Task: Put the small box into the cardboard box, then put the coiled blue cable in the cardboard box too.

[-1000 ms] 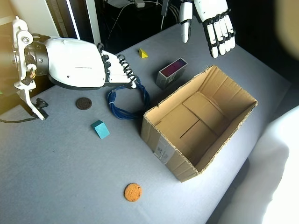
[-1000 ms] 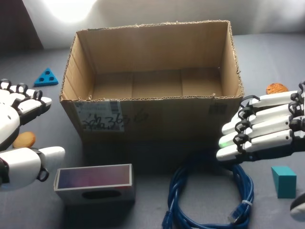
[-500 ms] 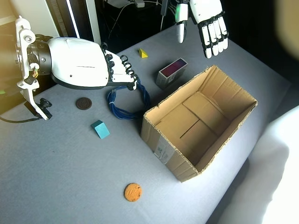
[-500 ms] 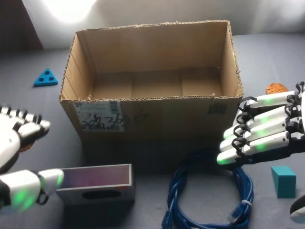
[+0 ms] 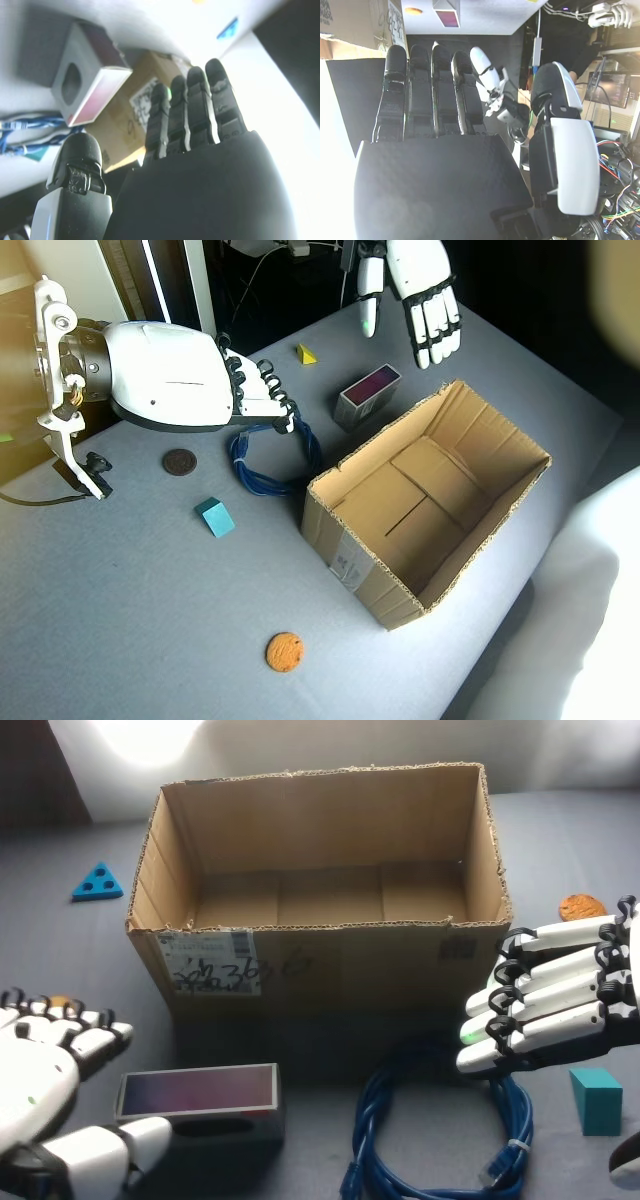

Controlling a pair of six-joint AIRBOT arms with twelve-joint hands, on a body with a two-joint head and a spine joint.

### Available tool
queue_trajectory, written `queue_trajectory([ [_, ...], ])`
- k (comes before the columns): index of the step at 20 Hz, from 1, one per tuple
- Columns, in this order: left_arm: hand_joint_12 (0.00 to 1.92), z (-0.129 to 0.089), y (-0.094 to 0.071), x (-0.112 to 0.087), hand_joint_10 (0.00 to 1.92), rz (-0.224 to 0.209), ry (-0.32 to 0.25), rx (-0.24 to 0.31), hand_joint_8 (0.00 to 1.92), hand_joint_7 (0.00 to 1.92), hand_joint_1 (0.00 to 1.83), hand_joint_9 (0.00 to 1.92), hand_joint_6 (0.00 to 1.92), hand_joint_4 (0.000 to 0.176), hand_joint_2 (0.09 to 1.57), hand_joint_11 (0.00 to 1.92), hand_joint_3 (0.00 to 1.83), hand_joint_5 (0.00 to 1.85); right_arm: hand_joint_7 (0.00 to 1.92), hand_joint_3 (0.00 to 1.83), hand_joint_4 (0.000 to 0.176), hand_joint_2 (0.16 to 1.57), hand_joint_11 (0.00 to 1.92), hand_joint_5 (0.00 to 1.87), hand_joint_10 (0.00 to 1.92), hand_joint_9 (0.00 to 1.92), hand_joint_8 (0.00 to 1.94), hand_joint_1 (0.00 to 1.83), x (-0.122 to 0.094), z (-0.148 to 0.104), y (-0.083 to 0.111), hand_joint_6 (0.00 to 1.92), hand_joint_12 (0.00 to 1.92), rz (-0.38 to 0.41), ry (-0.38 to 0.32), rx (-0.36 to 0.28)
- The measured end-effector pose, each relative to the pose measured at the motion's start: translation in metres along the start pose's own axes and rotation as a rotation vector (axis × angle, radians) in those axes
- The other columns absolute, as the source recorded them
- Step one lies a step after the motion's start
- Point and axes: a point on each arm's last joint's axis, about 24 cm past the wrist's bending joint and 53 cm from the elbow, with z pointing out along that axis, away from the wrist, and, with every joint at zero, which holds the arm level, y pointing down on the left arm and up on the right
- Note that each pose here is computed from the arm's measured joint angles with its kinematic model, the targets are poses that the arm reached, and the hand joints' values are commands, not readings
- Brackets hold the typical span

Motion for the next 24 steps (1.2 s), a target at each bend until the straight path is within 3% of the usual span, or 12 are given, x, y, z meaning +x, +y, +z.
queue_trajectory([
  [3,0.35,0.000,-0.004,0.014,0.00,-0.009,0.021,0.002,0.00,0.16,0.00,0.13,0.00,0.000,1.35,0.00,0.00,0.19,0.36,0.00,0.000,1.14,0.00,0.36,0.01,0.33,0.00,0.38,0.000,0.000,0.000,0.00,0.92,-0.001,0.000,0.001],
  [6,0.57,0.002,-0.005,0.020,0.02,-0.016,0.017,-0.001,0.01,0.23,0.00,0.20,0.01,0.000,1.34,0.00,0.00,0.24,0.39,0.00,0.000,1.12,0.00,0.40,0.02,0.36,0.00,0.40,0.000,0.000,0.000,0.01,0.99,-0.002,0.001,-0.001],
  [7,0.55,0.002,-0.005,0.022,0.01,-0.014,0.019,0.000,0.01,0.23,0.03,0.19,0.01,0.000,1.32,0.00,0.00,0.24,0.38,0.00,0.000,1.12,0.00,0.39,0.01,0.35,0.00,0.41,0.000,0.000,0.000,0.01,0.96,-0.002,0.001,-0.001],
  [12,0.72,0.009,-0.009,0.022,0.02,-0.002,0.006,0.021,0.01,0.32,0.69,0.29,0.01,0.000,1.13,0.00,0.00,0.30,0.37,0.00,0.000,1.09,0.00,0.38,0.01,0.33,0.01,0.46,0.001,0.000,0.001,0.01,0.92,-0.006,0.005,-0.003],
  [14,0.75,0.013,-0.010,0.019,0.02,0.009,-0.008,0.034,0.01,0.34,0.82,0.31,0.01,0.000,1.11,0.00,0.00,0.32,0.39,0.00,0.000,1.08,0.00,0.40,0.02,0.35,0.01,0.48,0.001,0.000,0.001,0.01,0.97,-0.007,0.005,-0.003],
  [16,0.82,0.015,-0.010,0.017,0.02,0.012,-0.016,0.040,0.01,0.36,0.86,0.34,0.01,0.000,1.09,0.00,0.00,0.33,0.37,0.00,0.000,1.08,0.00,0.37,0.01,0.34,0.00,0.45,0.001,0.000,0.001,0.00,0.97,-0.007,0.005,-0.003],
  [24,0.73,0.005,-0.012,0.006,0.00,-0.018,-0.053,0.023,0.00,0.31,0.81,0.29,0.00,0.000,1.11,0.00,0.00,0.28,0.40,0.00,0.000,1.05,0.00,0.38,0.02,0.38,0.01,0.46,0.001,0.000,0.001,0.00,1.01,-0.007,0.005,-0.003],
])
